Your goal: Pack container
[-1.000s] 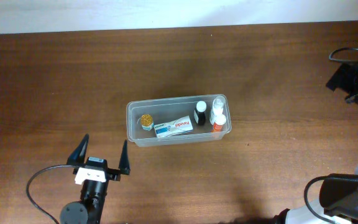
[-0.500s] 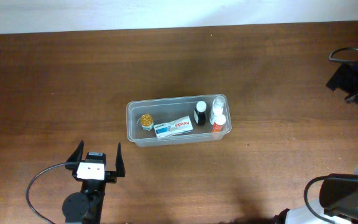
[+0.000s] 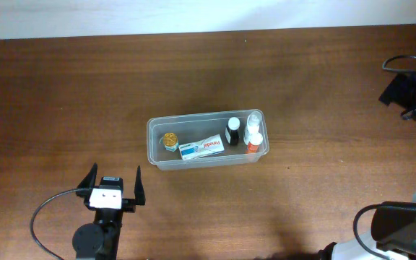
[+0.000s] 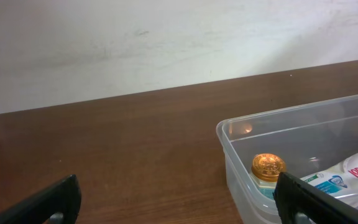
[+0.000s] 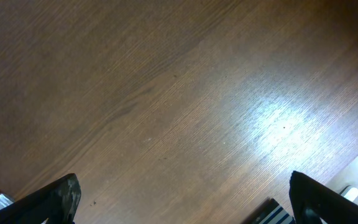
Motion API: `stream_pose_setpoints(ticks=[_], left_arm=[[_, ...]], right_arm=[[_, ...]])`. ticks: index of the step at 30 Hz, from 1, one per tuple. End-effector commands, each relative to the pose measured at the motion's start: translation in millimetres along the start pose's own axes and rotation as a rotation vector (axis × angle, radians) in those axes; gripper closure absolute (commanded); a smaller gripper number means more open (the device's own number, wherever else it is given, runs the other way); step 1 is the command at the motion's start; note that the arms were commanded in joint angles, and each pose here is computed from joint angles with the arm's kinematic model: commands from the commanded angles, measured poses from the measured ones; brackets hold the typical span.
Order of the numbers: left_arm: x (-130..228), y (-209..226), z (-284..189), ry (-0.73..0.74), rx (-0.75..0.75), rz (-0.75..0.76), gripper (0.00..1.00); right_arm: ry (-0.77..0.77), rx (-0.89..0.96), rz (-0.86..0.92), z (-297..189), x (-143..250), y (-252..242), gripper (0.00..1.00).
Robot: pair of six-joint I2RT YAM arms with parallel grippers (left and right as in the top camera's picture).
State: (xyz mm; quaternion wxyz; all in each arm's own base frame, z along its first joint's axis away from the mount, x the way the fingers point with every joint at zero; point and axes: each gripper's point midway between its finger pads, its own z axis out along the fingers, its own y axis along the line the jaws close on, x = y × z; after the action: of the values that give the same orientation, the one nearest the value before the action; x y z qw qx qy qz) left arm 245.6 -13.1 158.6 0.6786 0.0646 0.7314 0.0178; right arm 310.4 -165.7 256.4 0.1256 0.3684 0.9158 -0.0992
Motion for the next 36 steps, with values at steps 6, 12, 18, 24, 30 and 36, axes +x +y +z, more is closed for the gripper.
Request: stream_pose_setpoints(ticks=[6, 12, 18, 24, 30, 36], left_arm=[[2, 1, 0, -0.001, -0.005, 0.019, 0.01], [2, 1, 0, -0.001, -0.005, 0.019, 0.00], [2, 1, 0, -0.001, -0.005, 0.019, 0.01], [2, 1, 0, -0.001, -0.005, 0.019, 0.01], [2, 1, 0, -0.001, -0.005, 0.019, 0.01], [2, 1, 0, -0.001, -0.005, 0.019, 0.01]], right_arm=[[-0.040, -0.012, 0.017, -13, -2, -3, 0.01], [-0.040, -0.012, 0.017, -13, -2, -3, 0.02], [-0.040, -0.013, 0.014, -13, -2, -2, 0.02], [-0.098, -0.061, -0.054, -38, 9, 20, 0.02], [-0.208, -0.175, -0.215, -87, 40, 64, 0.02], [-0.446, -0.344, -0.321, -156, 60, 99, 0.02]])
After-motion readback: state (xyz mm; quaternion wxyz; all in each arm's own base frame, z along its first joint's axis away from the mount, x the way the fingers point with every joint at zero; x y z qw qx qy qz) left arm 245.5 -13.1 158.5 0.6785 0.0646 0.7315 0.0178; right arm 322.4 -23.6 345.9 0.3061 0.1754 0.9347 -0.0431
